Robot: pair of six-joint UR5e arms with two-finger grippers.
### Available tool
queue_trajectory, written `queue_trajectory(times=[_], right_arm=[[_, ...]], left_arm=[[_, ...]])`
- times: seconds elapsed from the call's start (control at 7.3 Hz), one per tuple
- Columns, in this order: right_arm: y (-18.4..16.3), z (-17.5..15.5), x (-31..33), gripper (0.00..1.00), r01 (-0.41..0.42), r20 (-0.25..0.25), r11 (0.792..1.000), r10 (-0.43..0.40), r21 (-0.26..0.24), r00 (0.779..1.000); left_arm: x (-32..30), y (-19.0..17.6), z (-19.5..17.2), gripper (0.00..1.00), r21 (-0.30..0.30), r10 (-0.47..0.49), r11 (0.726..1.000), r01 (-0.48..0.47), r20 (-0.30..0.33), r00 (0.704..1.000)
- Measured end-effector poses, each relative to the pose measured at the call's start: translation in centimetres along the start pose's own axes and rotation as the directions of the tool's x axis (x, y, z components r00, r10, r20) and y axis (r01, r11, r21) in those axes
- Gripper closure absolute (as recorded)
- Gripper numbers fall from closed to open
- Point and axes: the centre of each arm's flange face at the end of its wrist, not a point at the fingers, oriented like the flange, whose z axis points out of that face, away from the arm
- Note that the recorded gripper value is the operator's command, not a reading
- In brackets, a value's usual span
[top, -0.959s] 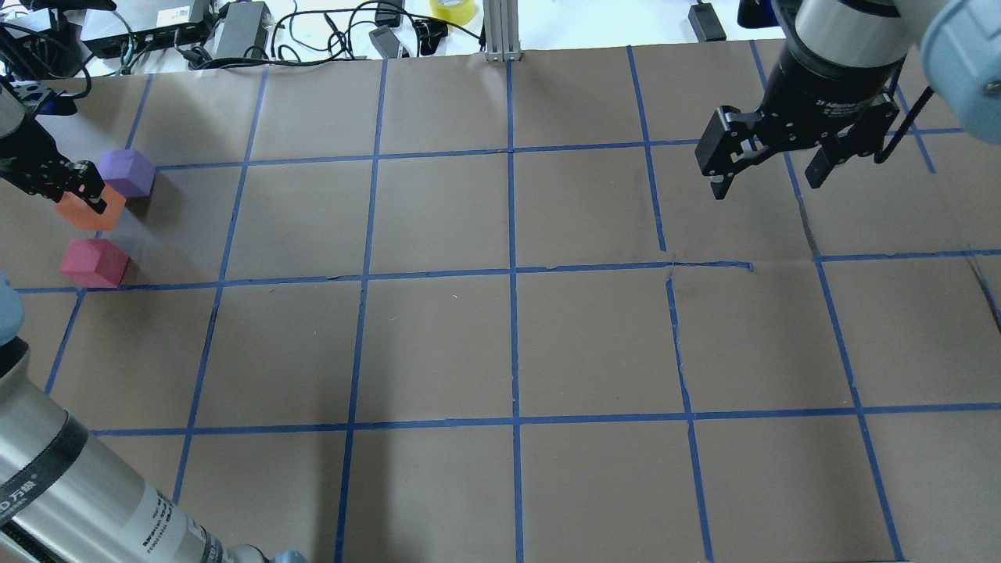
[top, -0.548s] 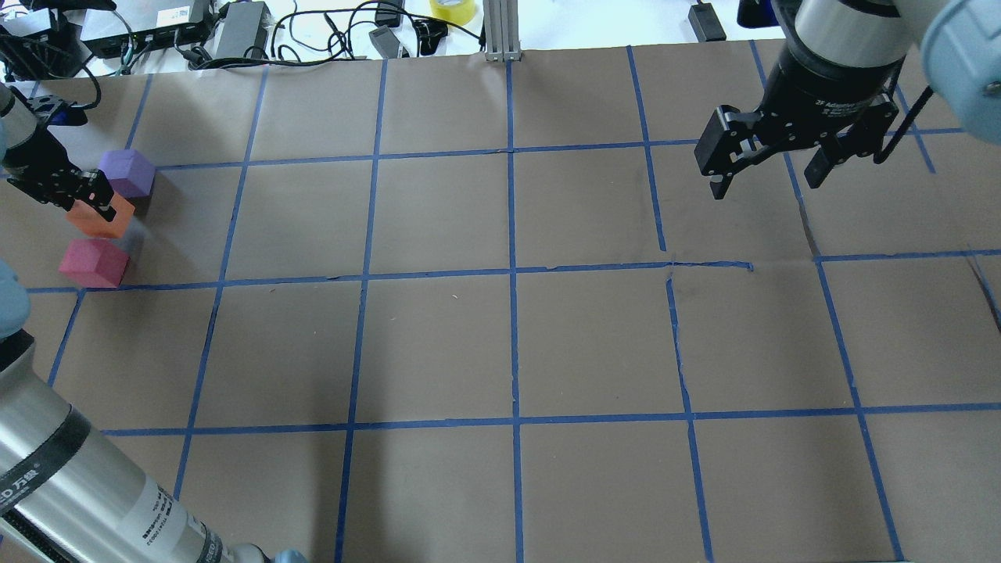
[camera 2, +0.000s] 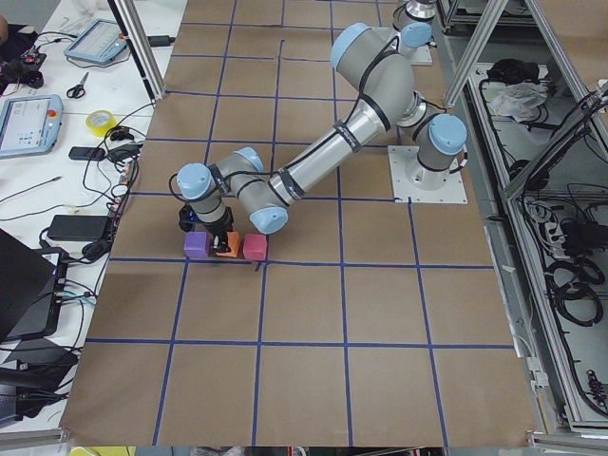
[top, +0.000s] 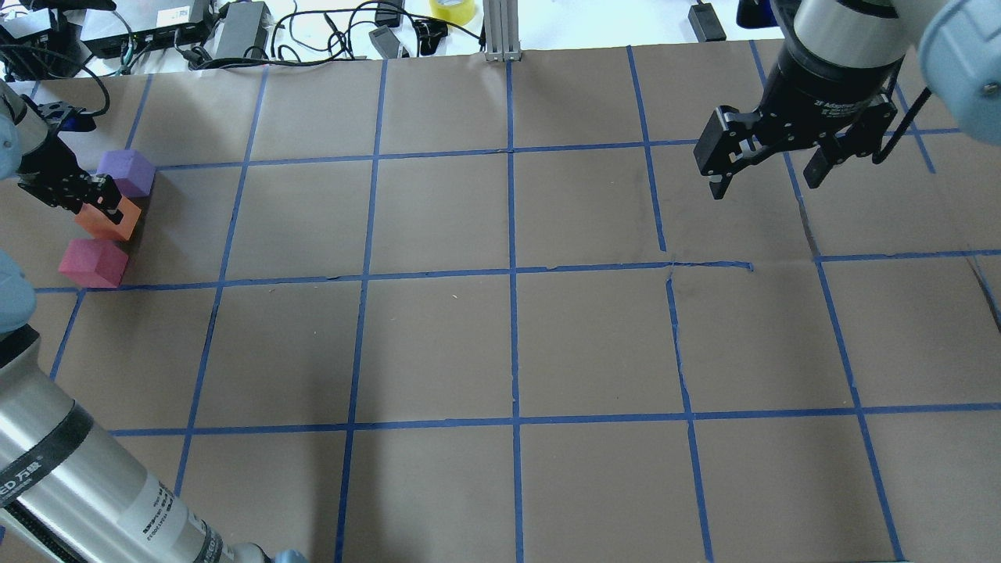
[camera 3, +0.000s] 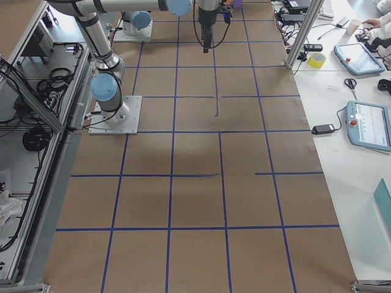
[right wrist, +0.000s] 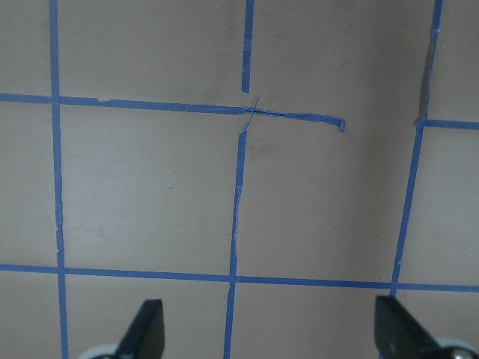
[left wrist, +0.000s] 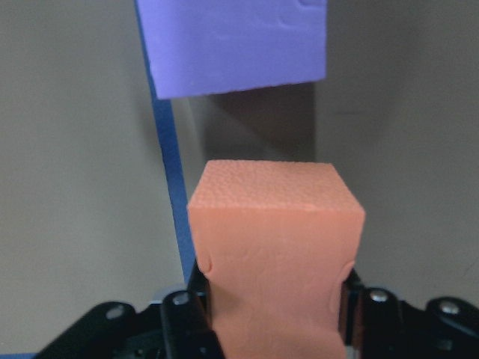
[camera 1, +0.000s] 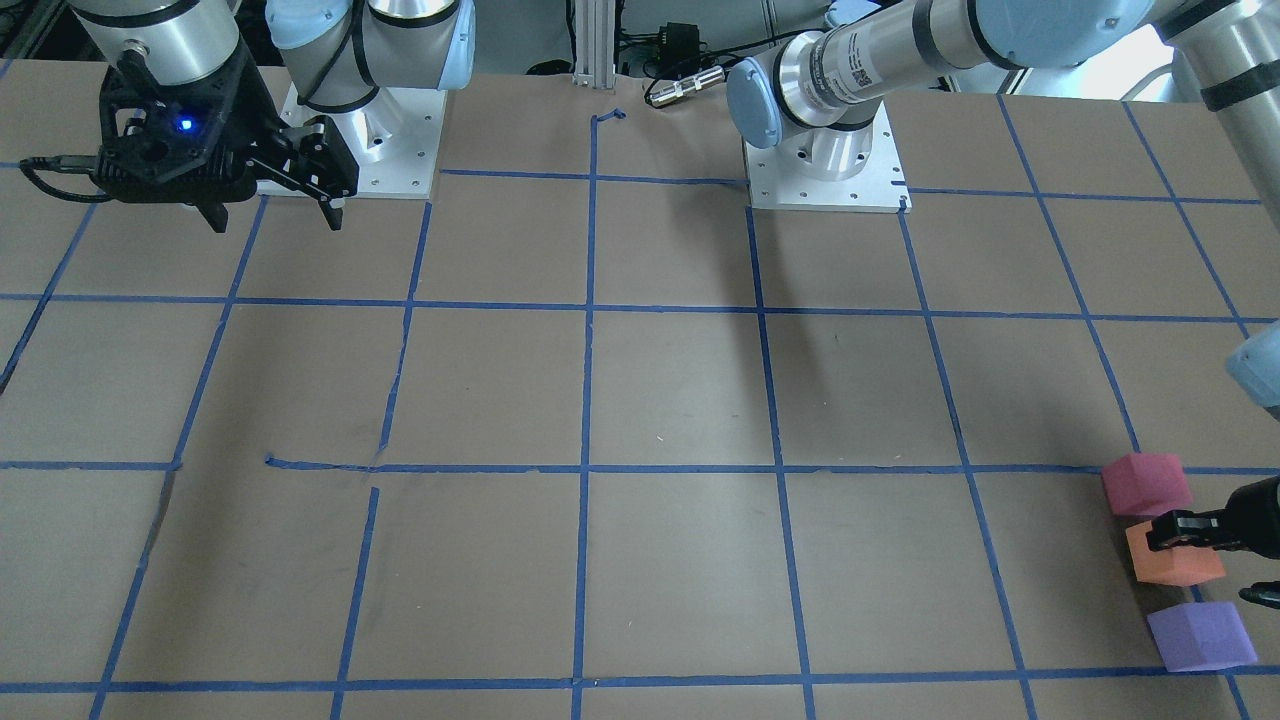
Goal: Arrange blocks in a line
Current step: 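Lower the orange cube between the pink and purple cubes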
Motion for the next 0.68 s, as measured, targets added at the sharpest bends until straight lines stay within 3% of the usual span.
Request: queue_trajectory(times=[0.68], right_arm=[[-0.01,0.00,0.02,0.00,0.004,-0.002,1.000,-0.004,0.001,1.000]], left_arm=[[0.22,0.07,0.46,1.00,0.003,-0.001,1.000,0.001,-0.005,1.000]])
